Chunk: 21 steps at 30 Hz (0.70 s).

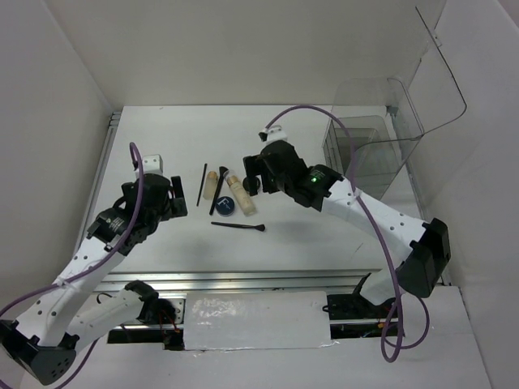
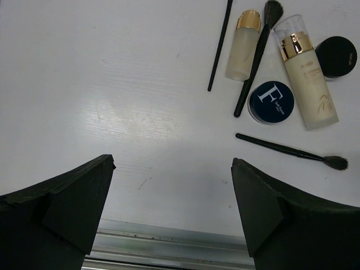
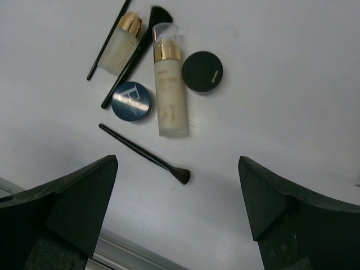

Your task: Organize the makeup

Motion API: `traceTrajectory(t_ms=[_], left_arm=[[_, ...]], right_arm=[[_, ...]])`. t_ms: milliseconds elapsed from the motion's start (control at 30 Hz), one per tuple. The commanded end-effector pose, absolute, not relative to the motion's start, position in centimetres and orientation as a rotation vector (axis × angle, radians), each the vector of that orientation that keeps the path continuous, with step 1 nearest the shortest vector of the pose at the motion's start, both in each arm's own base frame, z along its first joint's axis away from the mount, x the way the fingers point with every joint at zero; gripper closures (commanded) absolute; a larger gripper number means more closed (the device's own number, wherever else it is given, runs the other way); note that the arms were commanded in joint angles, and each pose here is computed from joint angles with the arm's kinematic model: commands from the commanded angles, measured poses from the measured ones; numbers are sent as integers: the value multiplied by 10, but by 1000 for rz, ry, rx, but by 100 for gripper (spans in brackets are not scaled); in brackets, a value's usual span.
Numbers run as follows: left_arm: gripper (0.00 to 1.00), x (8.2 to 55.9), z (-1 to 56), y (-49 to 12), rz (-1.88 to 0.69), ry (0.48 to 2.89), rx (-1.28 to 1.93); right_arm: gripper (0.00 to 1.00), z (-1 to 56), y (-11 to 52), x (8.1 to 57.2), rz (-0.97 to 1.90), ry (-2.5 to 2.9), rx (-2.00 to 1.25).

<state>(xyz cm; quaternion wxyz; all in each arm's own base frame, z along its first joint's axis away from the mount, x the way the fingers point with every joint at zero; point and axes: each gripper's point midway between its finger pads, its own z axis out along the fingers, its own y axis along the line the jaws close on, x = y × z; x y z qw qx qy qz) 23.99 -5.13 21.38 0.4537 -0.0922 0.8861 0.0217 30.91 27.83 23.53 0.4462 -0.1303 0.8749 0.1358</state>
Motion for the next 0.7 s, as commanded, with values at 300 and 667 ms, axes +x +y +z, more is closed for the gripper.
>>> traceTrajectory(t_ms=[300, 667], left_arm=[[12, 329, 191, -108, -202, 2321, -239], [25, 411, 118, -123, -40, 2485, -226]], right_arm=[[6, 306, 262, 249, 636, 1975, -243], [6, 330, 230, 210, 724, 1921, -241]])
